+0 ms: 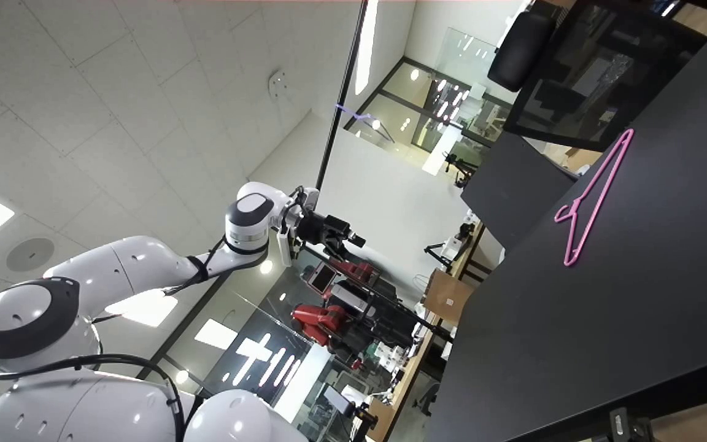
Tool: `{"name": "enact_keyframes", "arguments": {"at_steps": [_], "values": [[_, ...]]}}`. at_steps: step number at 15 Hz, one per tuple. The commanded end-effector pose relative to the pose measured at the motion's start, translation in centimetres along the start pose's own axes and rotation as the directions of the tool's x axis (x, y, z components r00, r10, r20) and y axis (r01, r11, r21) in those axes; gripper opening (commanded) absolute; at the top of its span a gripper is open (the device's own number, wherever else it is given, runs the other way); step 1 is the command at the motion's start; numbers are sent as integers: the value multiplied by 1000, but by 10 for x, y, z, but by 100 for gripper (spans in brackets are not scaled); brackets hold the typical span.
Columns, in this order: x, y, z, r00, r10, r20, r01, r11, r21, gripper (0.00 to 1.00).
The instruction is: Unhook the hanger from the rail
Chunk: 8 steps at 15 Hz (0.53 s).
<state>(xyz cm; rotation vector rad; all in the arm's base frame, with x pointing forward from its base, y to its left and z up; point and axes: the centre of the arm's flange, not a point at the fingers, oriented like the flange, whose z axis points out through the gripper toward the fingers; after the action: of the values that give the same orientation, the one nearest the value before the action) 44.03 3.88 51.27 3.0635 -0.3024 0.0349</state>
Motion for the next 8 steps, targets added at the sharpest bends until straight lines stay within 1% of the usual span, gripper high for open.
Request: {"name": "enact_keyframes", "arguments": {"at_steps": [1,3,5,8], "values": [[0,0,0,1000,0,0,0,1000,0,100],[0,0,0,1000,0,0,0,1000,0,100],[20,9,-1,998,-52,-33,51,998,-36,100],[56,31,-8,982,-173,-71,167,982,-88,100]]}}
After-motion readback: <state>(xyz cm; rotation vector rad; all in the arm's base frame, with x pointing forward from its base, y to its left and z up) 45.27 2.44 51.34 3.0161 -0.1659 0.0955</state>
